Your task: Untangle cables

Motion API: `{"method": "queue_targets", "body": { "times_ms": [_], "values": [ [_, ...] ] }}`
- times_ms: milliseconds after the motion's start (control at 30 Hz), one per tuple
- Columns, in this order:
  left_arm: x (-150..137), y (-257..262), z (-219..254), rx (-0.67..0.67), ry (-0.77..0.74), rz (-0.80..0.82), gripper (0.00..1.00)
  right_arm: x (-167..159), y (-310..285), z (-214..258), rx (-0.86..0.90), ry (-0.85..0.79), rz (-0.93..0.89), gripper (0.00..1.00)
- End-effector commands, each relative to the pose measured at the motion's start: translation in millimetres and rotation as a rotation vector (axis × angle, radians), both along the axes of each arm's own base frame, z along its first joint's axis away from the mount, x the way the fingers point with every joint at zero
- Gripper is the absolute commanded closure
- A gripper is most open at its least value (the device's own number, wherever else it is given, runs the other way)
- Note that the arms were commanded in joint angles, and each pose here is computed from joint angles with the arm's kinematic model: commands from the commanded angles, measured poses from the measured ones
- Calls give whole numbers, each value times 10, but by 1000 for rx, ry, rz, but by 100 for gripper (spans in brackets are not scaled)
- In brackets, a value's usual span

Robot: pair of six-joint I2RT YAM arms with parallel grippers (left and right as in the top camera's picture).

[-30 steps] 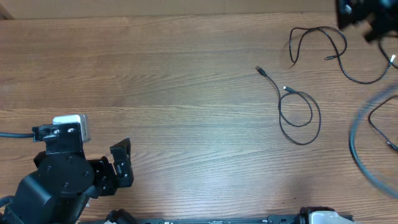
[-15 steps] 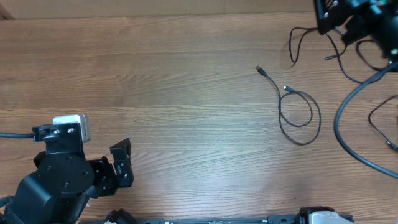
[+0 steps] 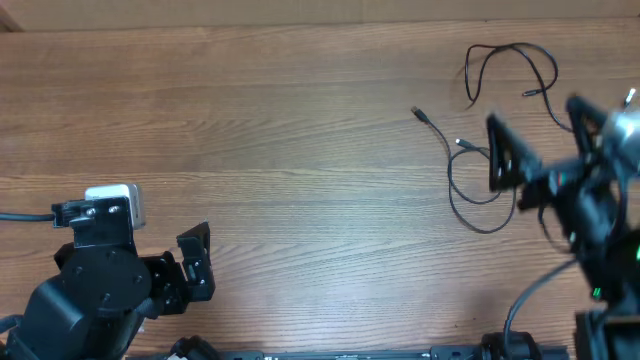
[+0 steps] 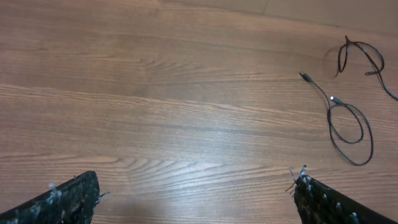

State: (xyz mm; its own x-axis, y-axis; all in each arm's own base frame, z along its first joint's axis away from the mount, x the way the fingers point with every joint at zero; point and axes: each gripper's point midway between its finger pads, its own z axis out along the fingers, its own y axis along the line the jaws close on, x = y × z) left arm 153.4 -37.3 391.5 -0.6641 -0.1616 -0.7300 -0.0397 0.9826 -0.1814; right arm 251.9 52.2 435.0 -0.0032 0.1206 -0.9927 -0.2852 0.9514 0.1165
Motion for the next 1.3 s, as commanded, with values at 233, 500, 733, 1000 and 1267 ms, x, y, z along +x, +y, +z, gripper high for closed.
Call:
{"method": "queue_targets", "body": {
  "times_ms": [233, 500, 733, 1000, 1267],
  "values": [
    [1, -1, -12, -13, 7, 14, 0, -713, -144, 244, 11, -207, -65, 0],
    [1, -1, -12, -13, 7, 14, 1, -932, -174, 319, 10, -263, -83, 0],
    [1, -1, -12, -13, 7, 14, 0, -964, -219, 444, 7, -317, -112, 0],
    [1, -1, -12, -13, 7, 14, 0, -1049, -221, 653, 9, -411, -115, 0],
    [1, -1, -12, -13, 7, 14, 1, -1007, -108, 394, -5, -304, -48, 0]
  ]
}}
